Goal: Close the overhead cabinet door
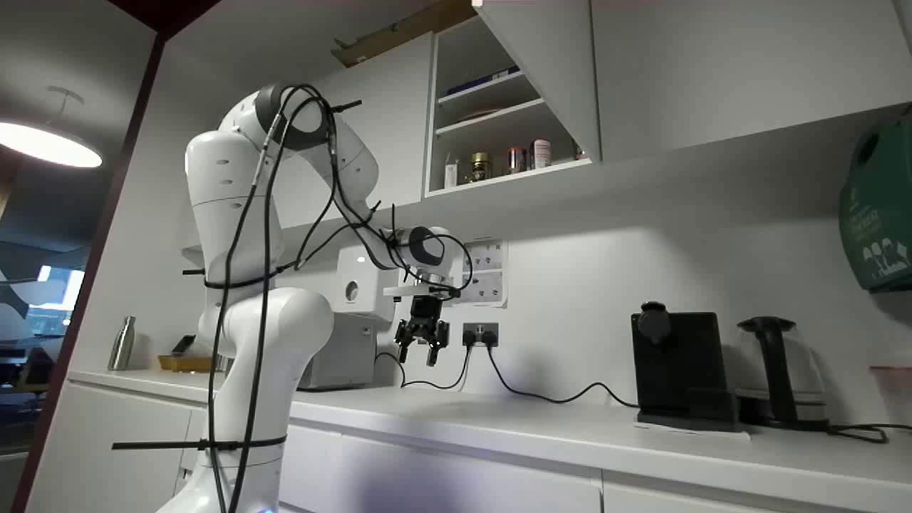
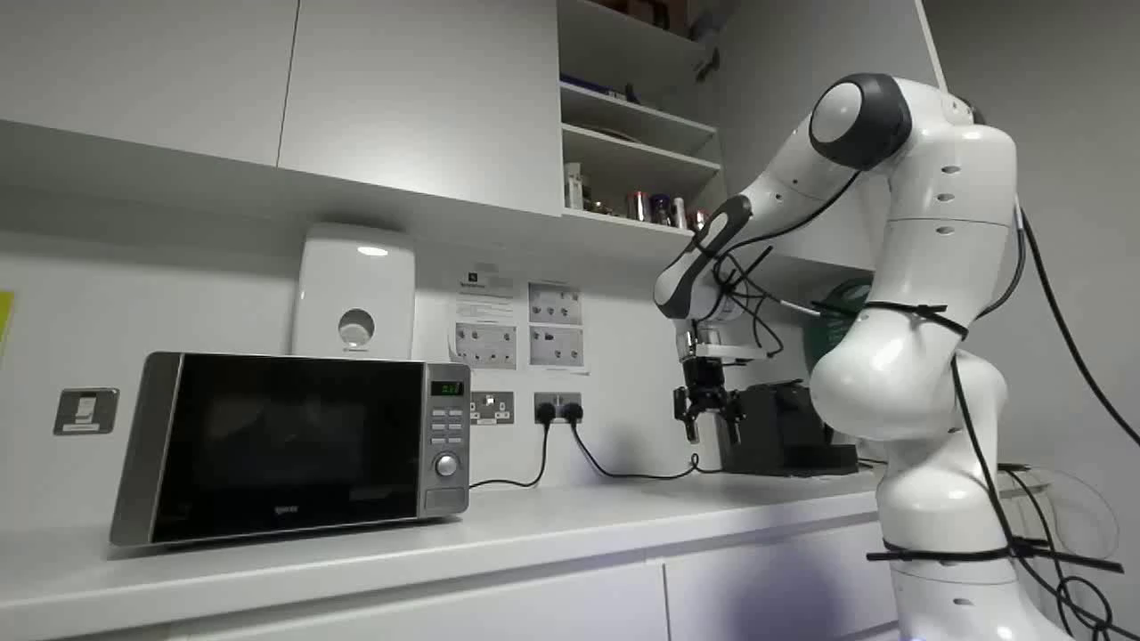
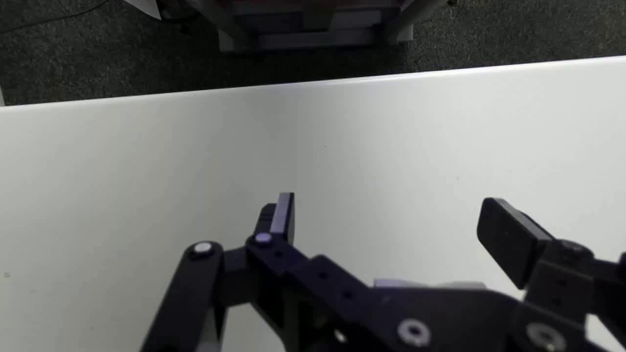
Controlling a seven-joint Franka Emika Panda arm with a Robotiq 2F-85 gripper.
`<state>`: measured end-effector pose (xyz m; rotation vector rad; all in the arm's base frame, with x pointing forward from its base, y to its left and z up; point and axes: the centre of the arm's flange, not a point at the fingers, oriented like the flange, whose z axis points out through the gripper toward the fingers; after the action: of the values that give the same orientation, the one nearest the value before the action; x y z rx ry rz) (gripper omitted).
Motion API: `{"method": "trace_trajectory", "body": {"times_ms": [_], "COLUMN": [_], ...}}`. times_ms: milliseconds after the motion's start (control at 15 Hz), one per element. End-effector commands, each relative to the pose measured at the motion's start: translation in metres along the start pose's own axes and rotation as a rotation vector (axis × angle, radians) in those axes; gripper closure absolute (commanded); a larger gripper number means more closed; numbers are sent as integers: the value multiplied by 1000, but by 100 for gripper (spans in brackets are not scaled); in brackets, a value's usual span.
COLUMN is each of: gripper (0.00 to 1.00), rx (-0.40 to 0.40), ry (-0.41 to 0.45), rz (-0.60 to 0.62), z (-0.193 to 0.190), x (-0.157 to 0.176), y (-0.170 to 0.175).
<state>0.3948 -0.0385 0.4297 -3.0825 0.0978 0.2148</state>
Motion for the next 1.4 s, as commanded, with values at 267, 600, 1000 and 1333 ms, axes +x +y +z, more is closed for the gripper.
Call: {"method": "trace_trajectory", "body": {"times_ms": [267, 600, 1000, 1333], "gripper": [0, 0, 0, 0], "rx": [-20, -232, -498, -567], "ry": [44, 198, 388, 585], "rz": [-57, -87, -47, 146], "z": [-12, -54, -131, -192], "x": [-9, -27, -85, -154], "y": [-1, -9, -8, 4]}}
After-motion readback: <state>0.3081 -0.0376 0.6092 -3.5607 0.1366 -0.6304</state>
